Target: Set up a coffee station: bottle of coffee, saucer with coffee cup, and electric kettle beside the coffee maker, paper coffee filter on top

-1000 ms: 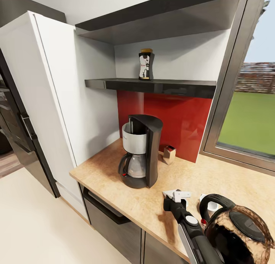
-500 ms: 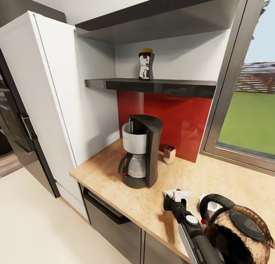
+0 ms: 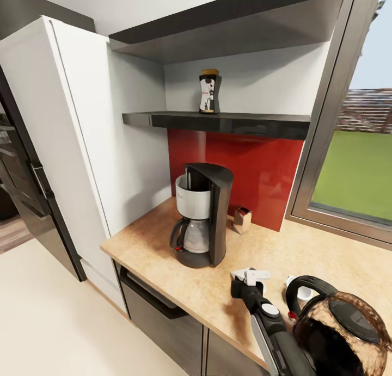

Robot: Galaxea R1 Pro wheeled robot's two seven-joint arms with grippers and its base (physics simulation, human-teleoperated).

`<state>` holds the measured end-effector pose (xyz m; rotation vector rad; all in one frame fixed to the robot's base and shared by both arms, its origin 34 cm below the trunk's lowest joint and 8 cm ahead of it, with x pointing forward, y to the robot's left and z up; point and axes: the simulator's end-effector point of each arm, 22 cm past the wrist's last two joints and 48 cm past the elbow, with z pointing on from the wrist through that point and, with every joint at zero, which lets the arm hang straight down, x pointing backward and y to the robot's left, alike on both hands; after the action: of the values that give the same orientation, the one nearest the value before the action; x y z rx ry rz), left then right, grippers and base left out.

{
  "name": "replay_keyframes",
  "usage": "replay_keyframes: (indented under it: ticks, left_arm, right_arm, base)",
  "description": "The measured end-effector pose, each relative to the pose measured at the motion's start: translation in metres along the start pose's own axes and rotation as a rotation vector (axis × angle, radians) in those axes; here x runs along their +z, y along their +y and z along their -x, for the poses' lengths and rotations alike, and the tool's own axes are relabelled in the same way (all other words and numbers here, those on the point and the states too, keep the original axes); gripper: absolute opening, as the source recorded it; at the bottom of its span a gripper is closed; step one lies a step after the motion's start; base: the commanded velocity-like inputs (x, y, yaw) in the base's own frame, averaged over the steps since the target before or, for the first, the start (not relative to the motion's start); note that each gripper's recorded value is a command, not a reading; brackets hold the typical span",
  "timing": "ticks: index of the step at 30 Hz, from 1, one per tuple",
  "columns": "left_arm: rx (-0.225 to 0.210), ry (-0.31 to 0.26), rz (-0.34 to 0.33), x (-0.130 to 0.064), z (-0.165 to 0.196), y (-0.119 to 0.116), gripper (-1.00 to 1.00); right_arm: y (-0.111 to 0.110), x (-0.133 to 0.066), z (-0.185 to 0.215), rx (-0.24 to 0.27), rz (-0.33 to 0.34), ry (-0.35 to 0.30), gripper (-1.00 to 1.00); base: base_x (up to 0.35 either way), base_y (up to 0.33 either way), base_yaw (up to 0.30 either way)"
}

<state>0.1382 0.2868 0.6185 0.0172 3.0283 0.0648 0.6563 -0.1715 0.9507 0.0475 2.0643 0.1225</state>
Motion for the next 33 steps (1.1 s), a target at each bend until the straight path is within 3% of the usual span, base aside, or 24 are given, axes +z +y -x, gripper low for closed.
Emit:
replay_keyframes:
  ticks: [3, 16, 26, 27, 33]
  left_arm:
    - [-0.002, -0.002, -0.003, 0.0, 0.001, -0.002, 1.0]
    - [-0.003, -0.003, -0.004, 0.0, 0.001, -0.003, 1.0]
    - [-0.003, -0.004, -0.002, 0.0, 0.002, -0.002, 1.0]
    - [-0.003, -0.004, -0.002, 0.0, 0.002, -0.002, 1.0]
    - [-0.003, -0.004, -0.002, 0.0, 0.001, -0.002, 1.0]
  right_arm:
    - [0.008, 0.001, -0.005, 0.004, 0.017, 0.018, -1.0]
    - [0.01, -0.016, -0.003, 0.021, 0.026, -0.053, -1.0]
    - [0.009, -0.023, 0.018, 0.024, 0.025, -0.106, -1.0]
    - [0.009, -0.037, 0.066, 0.03, 0.029, -0.212, -1.0]
    - [0.01, -0.04, 0.076, 0.032, 0.03, -0.231, -1.0]
  base:
    - [0.0, 0.0, 0.0]
    - [-0.002, 0.002, 0.0]
    - [-0.164, 0.265, 0.0]
    - [-0.096, 0.311, 0.0]
    - [-0.027, 0.326, 0.0]
